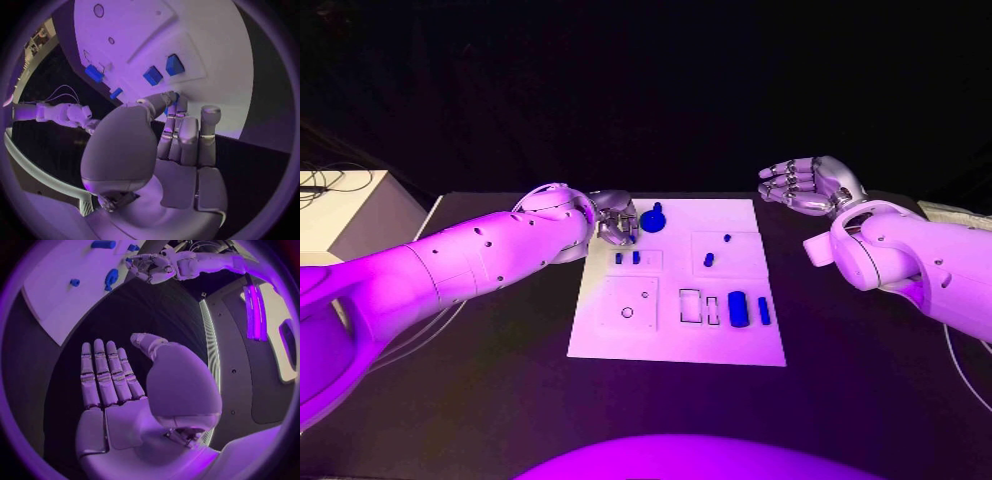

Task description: Assemble the parts on the task board

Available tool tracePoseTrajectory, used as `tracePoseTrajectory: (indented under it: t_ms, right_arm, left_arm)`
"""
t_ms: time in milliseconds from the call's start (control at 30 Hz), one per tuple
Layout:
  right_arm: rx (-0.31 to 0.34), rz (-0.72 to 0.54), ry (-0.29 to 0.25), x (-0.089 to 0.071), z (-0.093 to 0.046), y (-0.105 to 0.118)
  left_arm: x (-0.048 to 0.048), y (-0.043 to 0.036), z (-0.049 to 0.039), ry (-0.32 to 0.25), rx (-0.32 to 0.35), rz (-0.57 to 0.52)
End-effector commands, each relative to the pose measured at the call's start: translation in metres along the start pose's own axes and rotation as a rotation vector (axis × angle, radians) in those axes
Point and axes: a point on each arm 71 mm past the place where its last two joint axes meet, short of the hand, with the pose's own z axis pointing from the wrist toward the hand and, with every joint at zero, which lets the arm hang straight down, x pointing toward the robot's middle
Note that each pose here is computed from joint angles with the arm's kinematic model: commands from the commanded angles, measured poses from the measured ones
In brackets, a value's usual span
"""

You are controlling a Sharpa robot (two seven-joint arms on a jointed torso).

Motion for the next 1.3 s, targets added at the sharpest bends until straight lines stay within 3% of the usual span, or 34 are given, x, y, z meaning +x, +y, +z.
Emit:
tracePoseTrajectory:
  t_ms: [33, 1300]
  right_arm:
    - [-0.014, 0.008, 0.02, 0.0014, -0.0001, 0.0012]
    - [-0.009, 0.0, -0.001, -0.0023, -0.0007, -0.0003]
  left_arm:
    - [0.0048, -0.0034, 0.0, 0.017, 0.033, 0.012]
    - [0.0045, 0.0005, -0.0016, 0.01, 0.012, 0.004]
